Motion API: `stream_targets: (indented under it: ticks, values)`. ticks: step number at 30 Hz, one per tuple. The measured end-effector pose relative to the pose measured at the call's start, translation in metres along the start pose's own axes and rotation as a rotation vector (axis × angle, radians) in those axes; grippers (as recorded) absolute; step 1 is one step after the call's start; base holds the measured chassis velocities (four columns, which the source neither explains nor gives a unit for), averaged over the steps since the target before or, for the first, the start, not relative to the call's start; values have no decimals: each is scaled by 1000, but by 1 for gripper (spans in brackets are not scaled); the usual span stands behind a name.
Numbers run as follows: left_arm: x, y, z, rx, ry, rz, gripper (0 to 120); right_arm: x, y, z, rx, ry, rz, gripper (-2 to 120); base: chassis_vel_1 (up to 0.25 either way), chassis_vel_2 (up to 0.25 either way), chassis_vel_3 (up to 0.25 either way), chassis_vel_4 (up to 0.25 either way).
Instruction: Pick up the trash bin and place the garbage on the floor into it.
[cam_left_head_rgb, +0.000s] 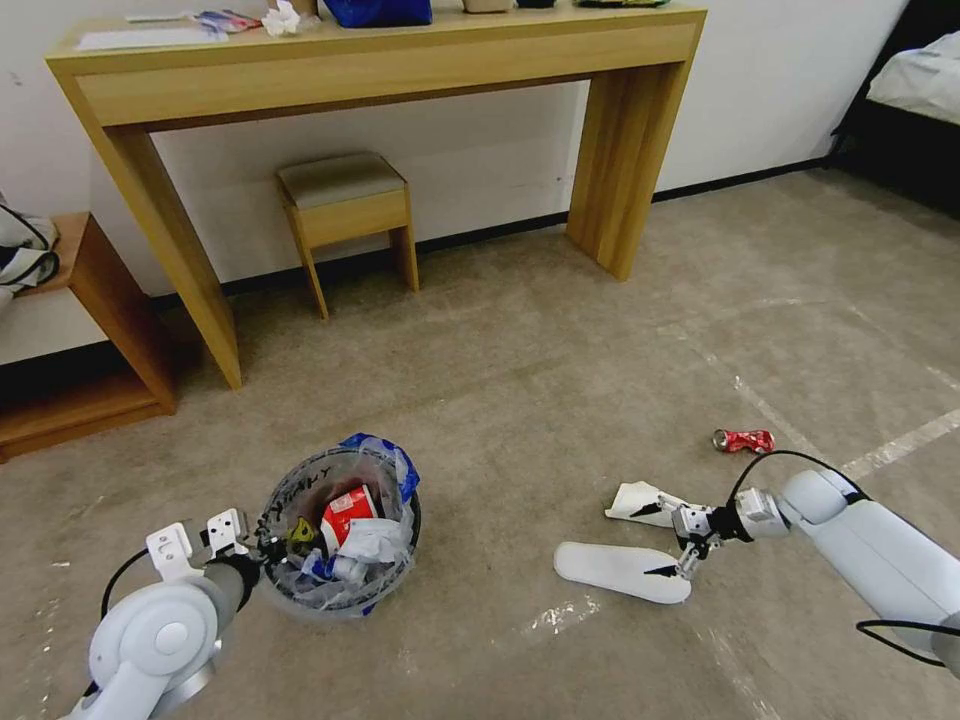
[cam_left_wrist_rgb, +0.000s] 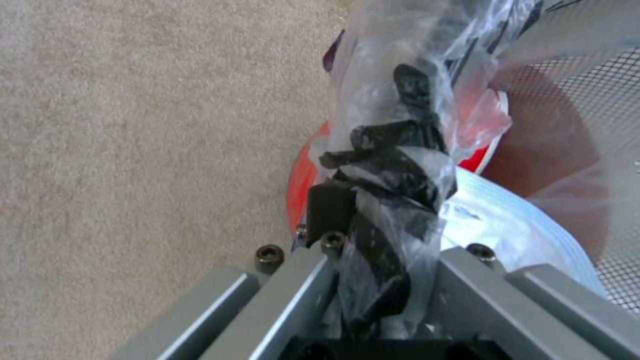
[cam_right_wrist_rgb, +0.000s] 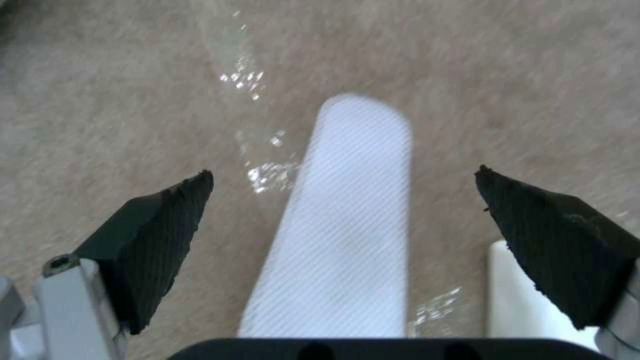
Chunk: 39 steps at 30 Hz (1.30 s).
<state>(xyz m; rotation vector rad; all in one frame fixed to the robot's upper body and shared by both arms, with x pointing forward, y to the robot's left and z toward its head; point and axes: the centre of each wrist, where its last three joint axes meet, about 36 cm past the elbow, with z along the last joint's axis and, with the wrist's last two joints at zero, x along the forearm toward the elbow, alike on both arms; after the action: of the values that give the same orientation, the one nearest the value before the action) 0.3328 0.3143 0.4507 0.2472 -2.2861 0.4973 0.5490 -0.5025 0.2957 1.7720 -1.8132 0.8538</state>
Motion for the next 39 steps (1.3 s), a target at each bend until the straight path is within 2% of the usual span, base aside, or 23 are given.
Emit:
stream_targets:
  ticks: [12,28,39]
  values:
    - [2,-1,3,-3,-1,0,0,-5,11,25,-90,27,-2,100,0,0,0,0]
    - [-6,-3,5,-12,13,8,0,21,29,57,-223,23,141,100,0,0,0,0]
    - [-9,-4,9,-20,21,14,0,4,44,69,-306,-9,183,100,0,0,0,0]
